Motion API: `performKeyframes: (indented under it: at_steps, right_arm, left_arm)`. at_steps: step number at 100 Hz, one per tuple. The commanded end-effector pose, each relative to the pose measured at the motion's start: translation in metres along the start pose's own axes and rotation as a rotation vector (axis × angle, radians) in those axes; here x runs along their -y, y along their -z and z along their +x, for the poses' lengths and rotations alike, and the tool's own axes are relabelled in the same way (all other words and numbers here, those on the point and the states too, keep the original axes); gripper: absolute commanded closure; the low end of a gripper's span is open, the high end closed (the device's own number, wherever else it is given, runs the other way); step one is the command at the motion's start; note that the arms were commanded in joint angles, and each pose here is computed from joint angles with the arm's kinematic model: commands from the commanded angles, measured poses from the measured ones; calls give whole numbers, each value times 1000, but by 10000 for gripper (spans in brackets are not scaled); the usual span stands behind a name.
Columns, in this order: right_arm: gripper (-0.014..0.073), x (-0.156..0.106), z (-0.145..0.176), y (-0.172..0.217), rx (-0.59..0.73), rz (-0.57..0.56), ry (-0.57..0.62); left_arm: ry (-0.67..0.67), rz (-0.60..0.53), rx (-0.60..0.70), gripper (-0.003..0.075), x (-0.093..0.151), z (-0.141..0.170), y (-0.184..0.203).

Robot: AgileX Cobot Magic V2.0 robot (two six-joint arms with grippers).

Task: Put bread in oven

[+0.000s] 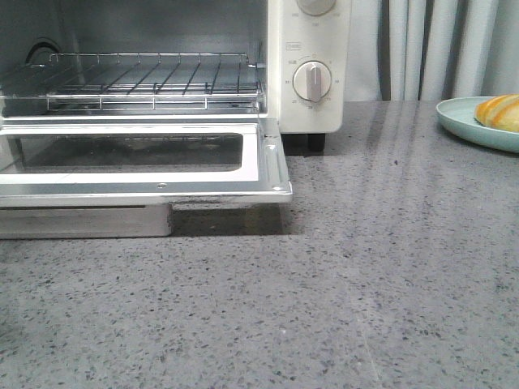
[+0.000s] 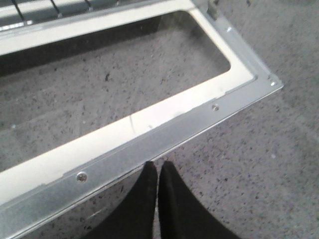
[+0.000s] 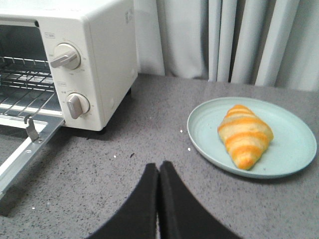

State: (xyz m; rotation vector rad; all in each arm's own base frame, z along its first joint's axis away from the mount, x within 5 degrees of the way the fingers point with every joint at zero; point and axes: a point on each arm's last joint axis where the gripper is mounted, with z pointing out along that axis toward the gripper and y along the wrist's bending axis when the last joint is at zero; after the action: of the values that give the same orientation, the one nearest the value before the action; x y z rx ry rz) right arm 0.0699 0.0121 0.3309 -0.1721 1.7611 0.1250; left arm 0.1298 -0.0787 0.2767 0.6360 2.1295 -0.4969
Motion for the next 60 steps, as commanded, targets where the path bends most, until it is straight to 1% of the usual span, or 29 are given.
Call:
performKeyframes:
  at_steps: [1, 11, 15, 21, 26, 35, 44, 45, 52, 57, 60]
  right_arm:
    - [663, 0, -34, -8, 12, 7, -43]
    - [663, 0, -61, -28, -88, 17, -48]
    - [663, 1, -74, -34, -103, 24, -42]
    - [661, 1, -87, -51, -160, 38, -28]
    - [645, 2, -99, -64, -188, 49, -16]
    - [548, 3, -110, -90, -246, 66, 1]
    - [391, 7, -115, -119, -294, 93, -5]
    - [365, 9, -116, -120, -293, 100, -8]
    - [259, 20, -115, -141, -330, 145, -24]
    - [223, 31, -110, -155, -361, 184, -39]
    - [223, 38, -107, -163, -373, 206, -47]
  left_arm:
    - [34, 7, 142, 742, 6, -18, 17]
    - [21, 18, 217, 742, 12, -23, 35]
    - [5, 26, 250, 742, 15, -25, 43]
    - [-16, 39, 296, 742, 20, -27, 53]
    - [-37, 52, 338, 741, 25, -27, 64]
    - [-66, 75, 389, 741, 31, -25, 78]
    - [-89, 97, 422, 741, 36, -20, 90]
    - [-91, 98, 425, 741, 37, -19, 91]
    - [-110, 110, 433, 741, 40, -14, 98]
    - [-124, 114, 436, 741, 41, -11, 103]
    - [-130, 117, 438, 741, 42, -9, 105]
